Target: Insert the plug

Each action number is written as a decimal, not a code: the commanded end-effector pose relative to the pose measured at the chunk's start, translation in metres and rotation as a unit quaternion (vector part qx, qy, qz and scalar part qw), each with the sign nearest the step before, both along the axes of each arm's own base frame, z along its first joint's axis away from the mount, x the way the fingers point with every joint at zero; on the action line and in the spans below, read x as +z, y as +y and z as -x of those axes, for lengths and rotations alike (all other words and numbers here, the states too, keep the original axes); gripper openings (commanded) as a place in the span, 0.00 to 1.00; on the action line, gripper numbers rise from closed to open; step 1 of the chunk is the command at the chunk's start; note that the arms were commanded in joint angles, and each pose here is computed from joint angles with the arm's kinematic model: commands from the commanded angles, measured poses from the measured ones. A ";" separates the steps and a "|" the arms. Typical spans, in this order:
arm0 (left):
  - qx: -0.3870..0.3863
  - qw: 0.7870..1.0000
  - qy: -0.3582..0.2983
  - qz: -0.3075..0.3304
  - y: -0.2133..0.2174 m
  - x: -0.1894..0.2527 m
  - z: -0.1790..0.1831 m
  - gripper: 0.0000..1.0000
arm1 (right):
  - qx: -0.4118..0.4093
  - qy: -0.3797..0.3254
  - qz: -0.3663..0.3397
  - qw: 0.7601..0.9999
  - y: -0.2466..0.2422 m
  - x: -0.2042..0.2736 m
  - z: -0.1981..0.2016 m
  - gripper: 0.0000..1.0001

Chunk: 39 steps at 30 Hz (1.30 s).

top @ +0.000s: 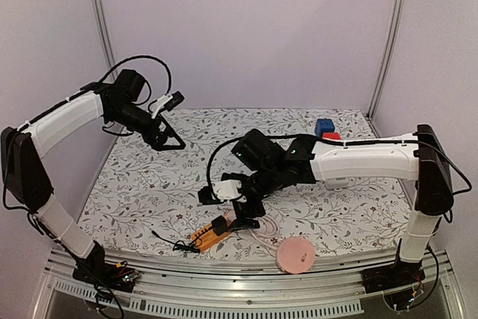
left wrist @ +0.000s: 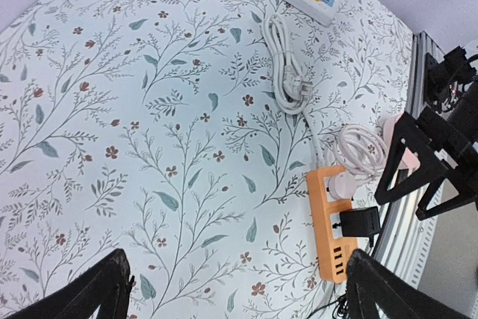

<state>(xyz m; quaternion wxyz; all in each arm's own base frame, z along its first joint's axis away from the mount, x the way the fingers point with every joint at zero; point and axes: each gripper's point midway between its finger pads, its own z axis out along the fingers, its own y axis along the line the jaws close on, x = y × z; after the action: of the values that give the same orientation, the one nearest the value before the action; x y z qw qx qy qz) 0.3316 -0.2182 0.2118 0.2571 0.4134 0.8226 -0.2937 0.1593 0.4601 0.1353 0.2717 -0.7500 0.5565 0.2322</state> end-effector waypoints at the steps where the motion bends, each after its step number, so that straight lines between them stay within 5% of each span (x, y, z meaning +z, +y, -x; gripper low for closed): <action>1: 0.033 0.999 -0.016 -0.011 0.040 0.005 0.008 0.99 | 0.159 -0.055 0.109 0.980 -0.004 -0.056 0.021 0.99; 10: 0.061 0.998 0.008 0.010 0.061 -0.006 0.011 0.99 | 0.185 -0.087 0.141 0.969 0.026 -0.091 0.013 0.97; 16: 0.064 0.998 0.008 0.014 0.060 -0.006 0.005 1.00 | 0.124 -0.100 0.181 0.971 0.028 -0.110 -0.008 0.59; 23: 0.069 0.998 0.007 0.012 0.062 -0.007 0.002 0.99 | 0.064 -0.106 0.206 0.971 0.010 -0.116 -0.045 0.42; 31: 0.071 0.997 0.006 0.011 0.062 -0.007 0.000 0.99 | -0.052 -0.101 0.222 0.968 -0.038 -0.126 -0.131 0.40; 39: 0.078 0.997 -0.003 0.004 0.066 -0.002 -0.003 0.99 | -0.075 -0.123 0.212 0.967 -0.059 -0.123 -0.191 0.42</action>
<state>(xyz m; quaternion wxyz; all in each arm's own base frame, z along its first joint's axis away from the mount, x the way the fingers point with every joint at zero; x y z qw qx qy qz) 0.3262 -0.1564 0.2042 0.2724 0.3520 0.8493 -0.2838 0.3267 0.4246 0.0383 0.2180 -0.7665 0.6031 0.0350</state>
